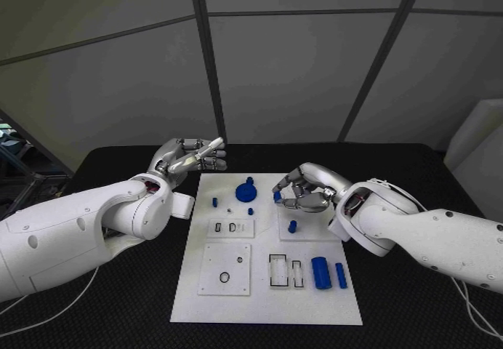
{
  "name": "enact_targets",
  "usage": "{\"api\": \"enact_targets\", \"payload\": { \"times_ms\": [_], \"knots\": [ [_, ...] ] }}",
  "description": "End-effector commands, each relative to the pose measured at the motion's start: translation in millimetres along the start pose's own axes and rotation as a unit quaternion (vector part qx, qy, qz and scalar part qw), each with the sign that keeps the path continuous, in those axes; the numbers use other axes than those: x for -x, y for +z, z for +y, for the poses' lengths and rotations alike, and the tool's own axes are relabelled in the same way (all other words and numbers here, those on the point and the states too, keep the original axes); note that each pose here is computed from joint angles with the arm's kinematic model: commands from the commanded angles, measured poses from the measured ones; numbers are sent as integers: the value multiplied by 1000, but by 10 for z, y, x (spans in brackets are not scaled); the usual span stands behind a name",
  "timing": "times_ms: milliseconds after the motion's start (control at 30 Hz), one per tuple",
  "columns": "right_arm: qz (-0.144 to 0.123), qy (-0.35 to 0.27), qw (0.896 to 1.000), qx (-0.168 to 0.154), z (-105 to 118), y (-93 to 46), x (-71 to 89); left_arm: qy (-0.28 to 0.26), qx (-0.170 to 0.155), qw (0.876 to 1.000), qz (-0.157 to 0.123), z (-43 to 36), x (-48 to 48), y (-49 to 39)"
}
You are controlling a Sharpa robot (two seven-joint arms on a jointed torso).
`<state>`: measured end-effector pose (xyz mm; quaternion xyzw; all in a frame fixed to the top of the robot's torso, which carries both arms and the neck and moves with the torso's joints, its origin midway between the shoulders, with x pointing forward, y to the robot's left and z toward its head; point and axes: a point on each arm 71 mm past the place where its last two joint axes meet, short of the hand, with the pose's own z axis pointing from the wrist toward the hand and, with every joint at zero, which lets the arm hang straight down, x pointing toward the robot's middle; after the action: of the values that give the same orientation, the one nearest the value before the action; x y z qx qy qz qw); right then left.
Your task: Assemble the parts on the task board
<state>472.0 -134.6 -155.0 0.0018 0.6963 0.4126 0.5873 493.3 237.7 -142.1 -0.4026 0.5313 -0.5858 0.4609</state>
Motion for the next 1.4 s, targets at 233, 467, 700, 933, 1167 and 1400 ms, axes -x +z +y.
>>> {"api": "enact_targets", "payload": {
  "times_ms": [233,467,700,933,1167,1400],
  "knots": [
    [13,-50,999,0,330,227,-242,1,-1,1000,2,-1,15,11],
    [29,-68,997,2,469,328,-441,1,-1,1000,2,-2,10,14],
    [48,-83,995,2,506,369,-611,1,-1,1000,2,-1,10,17],
    [57,-89,994,3,521,400,-698,1,-1,1000,2,-1,6,20],
    [58,-97,994,2,510,432,-740,0,-1,1000,3,1,-4,26],
    [65,-99,993,3,511,456,-788,0,-1,1000,4,3,-7,28]
  ]
}}
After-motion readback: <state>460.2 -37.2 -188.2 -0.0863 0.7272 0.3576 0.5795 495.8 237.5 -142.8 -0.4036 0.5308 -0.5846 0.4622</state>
